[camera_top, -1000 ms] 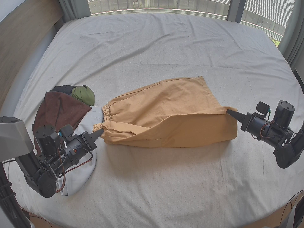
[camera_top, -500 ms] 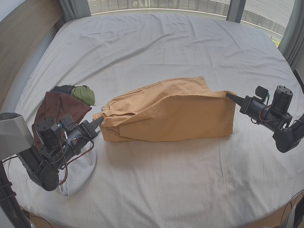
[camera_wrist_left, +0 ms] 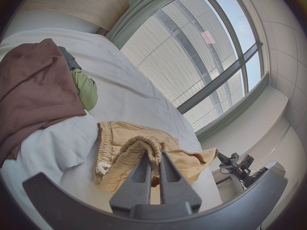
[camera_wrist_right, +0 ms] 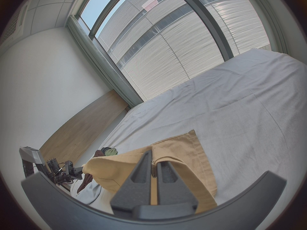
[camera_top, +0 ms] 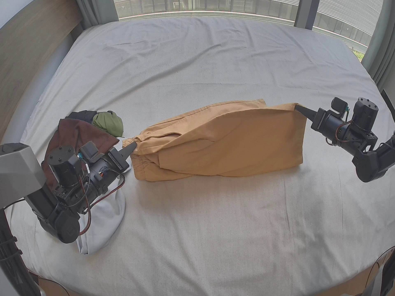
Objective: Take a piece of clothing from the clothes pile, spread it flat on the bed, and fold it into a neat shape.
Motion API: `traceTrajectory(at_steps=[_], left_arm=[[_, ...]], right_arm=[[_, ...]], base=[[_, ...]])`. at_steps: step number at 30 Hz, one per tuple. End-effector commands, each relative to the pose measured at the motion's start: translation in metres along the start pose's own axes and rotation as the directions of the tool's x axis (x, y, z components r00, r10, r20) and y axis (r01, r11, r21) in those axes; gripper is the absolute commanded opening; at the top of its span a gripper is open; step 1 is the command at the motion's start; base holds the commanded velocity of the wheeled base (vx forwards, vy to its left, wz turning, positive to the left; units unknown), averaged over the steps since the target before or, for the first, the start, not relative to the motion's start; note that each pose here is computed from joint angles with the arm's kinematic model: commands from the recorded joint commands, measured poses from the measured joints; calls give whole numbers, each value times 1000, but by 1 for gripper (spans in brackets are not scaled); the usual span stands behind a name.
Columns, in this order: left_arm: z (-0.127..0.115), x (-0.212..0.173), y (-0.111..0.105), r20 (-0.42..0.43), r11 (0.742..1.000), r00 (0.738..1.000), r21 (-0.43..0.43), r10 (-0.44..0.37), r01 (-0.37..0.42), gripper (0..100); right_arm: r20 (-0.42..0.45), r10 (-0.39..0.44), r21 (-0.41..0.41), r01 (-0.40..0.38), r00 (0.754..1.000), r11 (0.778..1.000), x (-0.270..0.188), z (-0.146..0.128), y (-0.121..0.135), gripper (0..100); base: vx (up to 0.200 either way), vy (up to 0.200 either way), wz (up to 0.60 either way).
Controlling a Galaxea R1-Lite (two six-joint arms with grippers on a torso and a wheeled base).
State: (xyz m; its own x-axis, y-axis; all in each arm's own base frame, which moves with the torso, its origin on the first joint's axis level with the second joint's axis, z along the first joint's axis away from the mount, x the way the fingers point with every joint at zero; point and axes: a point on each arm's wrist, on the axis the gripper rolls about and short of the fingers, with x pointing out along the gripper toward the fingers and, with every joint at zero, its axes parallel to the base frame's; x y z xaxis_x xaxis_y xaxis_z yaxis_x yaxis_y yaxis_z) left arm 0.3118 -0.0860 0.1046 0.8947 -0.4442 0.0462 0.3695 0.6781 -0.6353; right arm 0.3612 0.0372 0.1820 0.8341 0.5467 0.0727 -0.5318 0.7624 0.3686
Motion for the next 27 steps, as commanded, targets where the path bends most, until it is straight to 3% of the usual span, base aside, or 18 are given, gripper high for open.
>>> traceTrajectory(at_steps=[1,10,21,27], left_arm=[[0,1,0,2,1000,1000,0,-1,1,0],[6,7,-1,45,999,999,-53,4,-2,0],[1,12,4,39,998,999,-60,18,-15,0],[-6,22,15,53,996,997,-65,62,-59,0]], right_arm=[[5,0,-3,0,1000,1000,11,3,-6,0],[9,12,-7,-12,1000,1000,27,13,-7,0],[12,10,-6,-10,1000,1000,53,14,-22,0],[21,31,5,-31,999,1000,73,7,-28,0]], base=[[0,0,0],[0,0,0],[0,0,0],[0,0,0]])
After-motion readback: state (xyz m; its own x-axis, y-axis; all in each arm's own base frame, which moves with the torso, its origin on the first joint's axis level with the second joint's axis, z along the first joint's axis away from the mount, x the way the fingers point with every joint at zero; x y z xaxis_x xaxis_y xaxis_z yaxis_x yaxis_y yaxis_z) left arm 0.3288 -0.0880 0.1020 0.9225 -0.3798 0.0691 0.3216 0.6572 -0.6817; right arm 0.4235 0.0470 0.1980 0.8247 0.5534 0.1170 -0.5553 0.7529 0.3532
